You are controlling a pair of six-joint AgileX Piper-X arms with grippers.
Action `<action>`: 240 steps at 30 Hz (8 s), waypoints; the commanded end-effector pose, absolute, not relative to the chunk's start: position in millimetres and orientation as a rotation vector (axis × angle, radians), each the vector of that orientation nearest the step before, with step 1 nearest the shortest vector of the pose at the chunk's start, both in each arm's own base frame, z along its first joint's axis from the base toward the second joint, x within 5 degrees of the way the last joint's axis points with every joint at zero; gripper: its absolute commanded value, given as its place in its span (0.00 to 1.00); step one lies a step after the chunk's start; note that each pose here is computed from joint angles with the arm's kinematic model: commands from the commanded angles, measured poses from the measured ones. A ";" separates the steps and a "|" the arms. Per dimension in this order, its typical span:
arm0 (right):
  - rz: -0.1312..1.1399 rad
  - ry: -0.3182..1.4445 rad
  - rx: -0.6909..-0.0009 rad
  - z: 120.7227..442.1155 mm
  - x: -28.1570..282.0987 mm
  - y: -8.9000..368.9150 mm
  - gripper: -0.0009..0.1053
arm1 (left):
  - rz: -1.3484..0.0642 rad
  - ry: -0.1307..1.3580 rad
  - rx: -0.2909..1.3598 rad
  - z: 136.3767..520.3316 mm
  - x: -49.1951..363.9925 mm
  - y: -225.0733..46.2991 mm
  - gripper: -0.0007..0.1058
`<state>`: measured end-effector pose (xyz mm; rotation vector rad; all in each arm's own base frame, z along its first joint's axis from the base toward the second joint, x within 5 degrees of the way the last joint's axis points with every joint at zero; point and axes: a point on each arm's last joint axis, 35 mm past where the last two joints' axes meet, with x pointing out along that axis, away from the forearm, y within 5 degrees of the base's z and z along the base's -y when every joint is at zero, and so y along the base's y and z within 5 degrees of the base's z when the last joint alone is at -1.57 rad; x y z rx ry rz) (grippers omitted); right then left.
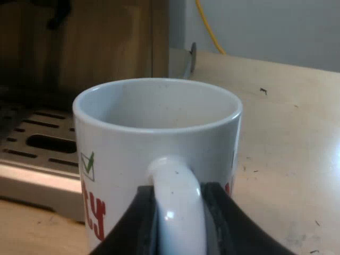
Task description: Place mug into machine
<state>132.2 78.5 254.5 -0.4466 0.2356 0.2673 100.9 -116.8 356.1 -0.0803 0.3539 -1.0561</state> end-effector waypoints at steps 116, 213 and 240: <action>0.354 -0.047 -0.332 175.9 236.1 262.0 0.01 | -0.876 0.293 -0.176 261.7 111.5 -64.0 0.77; 0.315 0.021 -0.335 173.6 264.3 264.0 0.57 | -0.876 0.289 -0.175 265.2 111.3 -64.0 0.77; 0.410 0.023 -0.395 241.9 154.4 252.5 0.57 | -0.887 0.189 -0.174 324.2 104.7 -61.3 0.77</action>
